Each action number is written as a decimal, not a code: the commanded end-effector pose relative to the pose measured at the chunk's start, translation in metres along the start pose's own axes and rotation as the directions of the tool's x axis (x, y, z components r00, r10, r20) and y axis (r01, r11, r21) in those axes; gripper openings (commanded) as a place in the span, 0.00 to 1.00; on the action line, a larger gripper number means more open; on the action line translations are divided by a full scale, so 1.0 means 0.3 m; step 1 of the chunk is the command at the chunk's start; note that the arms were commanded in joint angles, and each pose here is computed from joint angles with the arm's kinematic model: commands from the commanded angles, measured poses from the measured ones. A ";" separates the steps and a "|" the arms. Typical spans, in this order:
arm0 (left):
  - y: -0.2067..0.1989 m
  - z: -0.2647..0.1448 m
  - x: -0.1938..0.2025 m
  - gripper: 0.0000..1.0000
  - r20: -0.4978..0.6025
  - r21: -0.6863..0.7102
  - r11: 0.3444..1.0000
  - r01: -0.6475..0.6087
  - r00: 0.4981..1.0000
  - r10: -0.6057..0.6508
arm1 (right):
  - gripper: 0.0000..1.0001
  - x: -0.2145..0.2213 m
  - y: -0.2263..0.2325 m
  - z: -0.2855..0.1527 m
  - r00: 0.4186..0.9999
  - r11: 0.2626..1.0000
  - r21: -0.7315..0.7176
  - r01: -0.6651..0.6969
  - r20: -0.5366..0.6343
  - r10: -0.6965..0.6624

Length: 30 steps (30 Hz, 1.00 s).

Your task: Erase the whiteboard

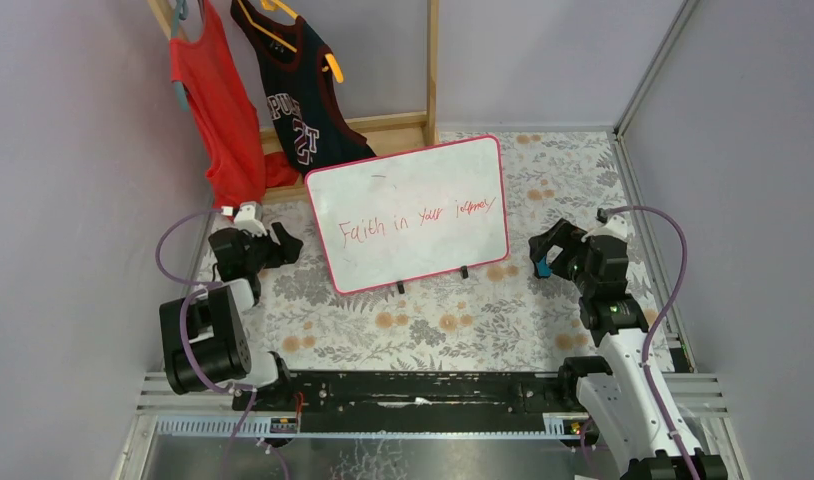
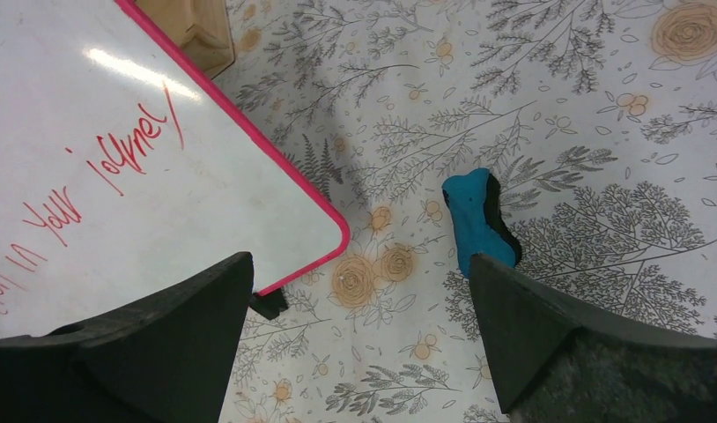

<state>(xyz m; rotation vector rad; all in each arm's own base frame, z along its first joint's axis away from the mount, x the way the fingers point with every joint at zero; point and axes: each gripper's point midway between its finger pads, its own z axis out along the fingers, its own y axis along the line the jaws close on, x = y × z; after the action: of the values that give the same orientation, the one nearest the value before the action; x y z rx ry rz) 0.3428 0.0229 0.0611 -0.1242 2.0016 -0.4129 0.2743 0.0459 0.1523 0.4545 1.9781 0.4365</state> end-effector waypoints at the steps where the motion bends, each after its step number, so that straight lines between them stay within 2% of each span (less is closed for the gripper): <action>1: 0.013 0.017 -0.069 0.71 0.047 -0.003 1.000 -0.020 0.999 0.020 | 0.99 -0.082 0.010 -0.015 0.997 1.000 0.022 -0.004 0.077 0.002; 6: 0.015 0.023 -0.067 0.71 0.034 -0.002 1.000 -0.014 0.999 0.014 | 0.99 -0.080 0.059 -0.041 0.994 0.996 -0.077 0.041 0.100 -0.033; 8: 0.015 0.023 -0.069 0.71 0.035 -0.002 1.000 -0.014 0.999 0.014 | 0.99 -0.080 0.037 -0.042 0.995 0.998 -0.035 0.055 0.085 -0.052; 11: 0.016 0.023 -0.067 0.72 0.031 -0.005 1.000 -0.013 0.999 0.013 | 0.99 -0.087 -0.014 -0.039 0.997 0.993 0.088 0.075 0.012 -0.076; 14: 0.021 0.025 -0.067 0.72 0.026 -0.010 1.000 -0.008 1.000 0.008 | 0.98 -0.064 -0.064 -0.004 0.990 0.975 0.198 0.102 -0.115 -0.080; 17: 0.023 0.029 -0.066 0.73 0.016 -0.010 1.000 -0.003 1.000 0.004 | 0.94 -0.046 -0.110 0.034 0.962 0.942 0.287 0.171 -0.256 -0.097; 19: 0.022 0.031 -0.063 0.73 0.009 -0.005 1.000 -0.002 1.000 0.002 | 0.94 -0.062 -0.137 0.060 0.948 0.917 0.335 0.216 -0.297 -0.115; 22: 0.021 0.033 -0.063 0.72 0.005 -0.002 1.000 -0.002 1.000 0.002 | 0.92 -0.070 -0.145 0.098 0.935 0.906 0.344 0.248 -0.330 -0.131; 26: 0.022 0.031 -0.060 0.72 0.003 -0.004 1.000 -0.005 1.000 0.005 | 0.82 -0.052 -0.156 0.149 0.911 0.897 0.343 0.280 -0.390 -0.135; 30: 0.026 0.036 -0.061 0.72 -0.003 -0.005 1.000 0.002 1.000 -0.002 | 0.82 0.028 -0.191 0.194 0.859 0.889 0.321 0.325 -0.495 -0.135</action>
<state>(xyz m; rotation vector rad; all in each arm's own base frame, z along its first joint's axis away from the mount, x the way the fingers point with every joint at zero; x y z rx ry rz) 0.3521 0.0263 0.0609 -0.1365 2.0258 -0.4231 0.3135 0.0089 0.1040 0.4334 2.4975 0.0052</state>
